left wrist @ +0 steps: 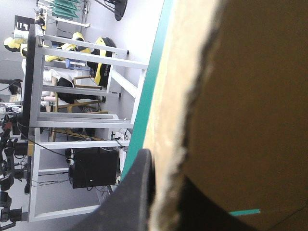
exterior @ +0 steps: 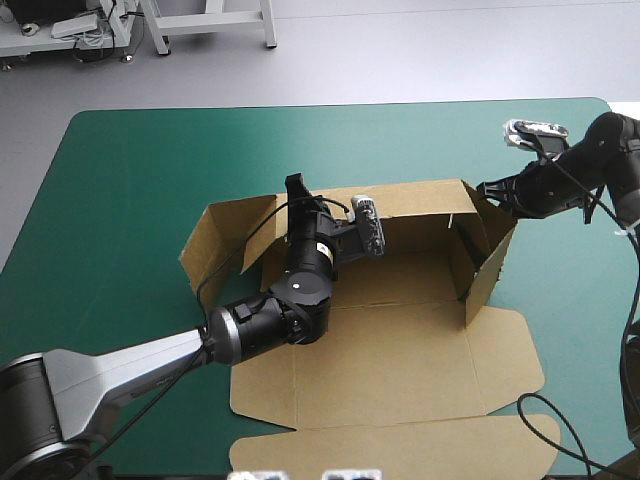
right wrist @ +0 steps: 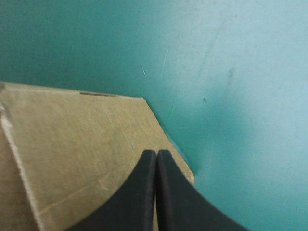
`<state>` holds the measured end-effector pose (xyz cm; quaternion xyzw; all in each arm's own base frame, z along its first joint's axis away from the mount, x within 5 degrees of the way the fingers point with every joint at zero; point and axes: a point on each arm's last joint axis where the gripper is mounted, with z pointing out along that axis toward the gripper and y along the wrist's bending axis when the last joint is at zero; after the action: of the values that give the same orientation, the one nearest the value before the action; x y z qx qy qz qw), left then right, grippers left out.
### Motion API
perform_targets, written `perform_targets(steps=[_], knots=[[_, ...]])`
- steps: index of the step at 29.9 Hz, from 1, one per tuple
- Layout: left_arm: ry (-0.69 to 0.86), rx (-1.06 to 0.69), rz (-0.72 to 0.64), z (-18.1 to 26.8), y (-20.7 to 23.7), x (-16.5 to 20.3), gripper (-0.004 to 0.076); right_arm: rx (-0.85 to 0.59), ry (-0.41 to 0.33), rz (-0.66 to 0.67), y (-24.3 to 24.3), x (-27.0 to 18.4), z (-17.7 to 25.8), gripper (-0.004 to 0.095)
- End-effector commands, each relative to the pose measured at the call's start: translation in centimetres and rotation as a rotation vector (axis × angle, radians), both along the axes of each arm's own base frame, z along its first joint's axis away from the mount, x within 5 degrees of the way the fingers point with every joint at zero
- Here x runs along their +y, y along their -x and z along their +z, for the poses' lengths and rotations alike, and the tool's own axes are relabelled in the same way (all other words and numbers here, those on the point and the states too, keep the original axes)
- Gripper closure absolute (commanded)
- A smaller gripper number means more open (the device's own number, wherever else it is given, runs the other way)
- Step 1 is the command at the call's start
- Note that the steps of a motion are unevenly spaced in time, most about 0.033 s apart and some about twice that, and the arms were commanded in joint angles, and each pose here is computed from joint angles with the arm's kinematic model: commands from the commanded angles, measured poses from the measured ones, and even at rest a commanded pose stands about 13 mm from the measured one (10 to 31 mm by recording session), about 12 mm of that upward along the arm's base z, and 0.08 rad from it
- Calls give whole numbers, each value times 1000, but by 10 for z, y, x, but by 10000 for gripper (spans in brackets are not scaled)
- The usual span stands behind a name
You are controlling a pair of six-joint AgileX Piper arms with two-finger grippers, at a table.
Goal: Fold the box
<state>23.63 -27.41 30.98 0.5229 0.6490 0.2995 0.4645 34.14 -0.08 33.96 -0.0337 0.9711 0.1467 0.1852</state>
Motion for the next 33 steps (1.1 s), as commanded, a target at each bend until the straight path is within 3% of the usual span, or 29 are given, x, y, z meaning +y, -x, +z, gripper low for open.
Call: perform_targets(steps=[1,5,13,23,33], knots=[[70,-47,34,26,5,9,733,-107,-11,6,14,2,20,926],[60,-40,38,22,3,7,733,-131,-16,23,20,3,16,926],[14,10,41,4,0,0,733,-275,-126,1,29,12,-2,926],[8,11,40,1,-1,-1,733,-430,-137,-8,65,17,-28,926],[13,13,29,1,0,-2,733,-487,-140,-4,99,20,-34,926]])
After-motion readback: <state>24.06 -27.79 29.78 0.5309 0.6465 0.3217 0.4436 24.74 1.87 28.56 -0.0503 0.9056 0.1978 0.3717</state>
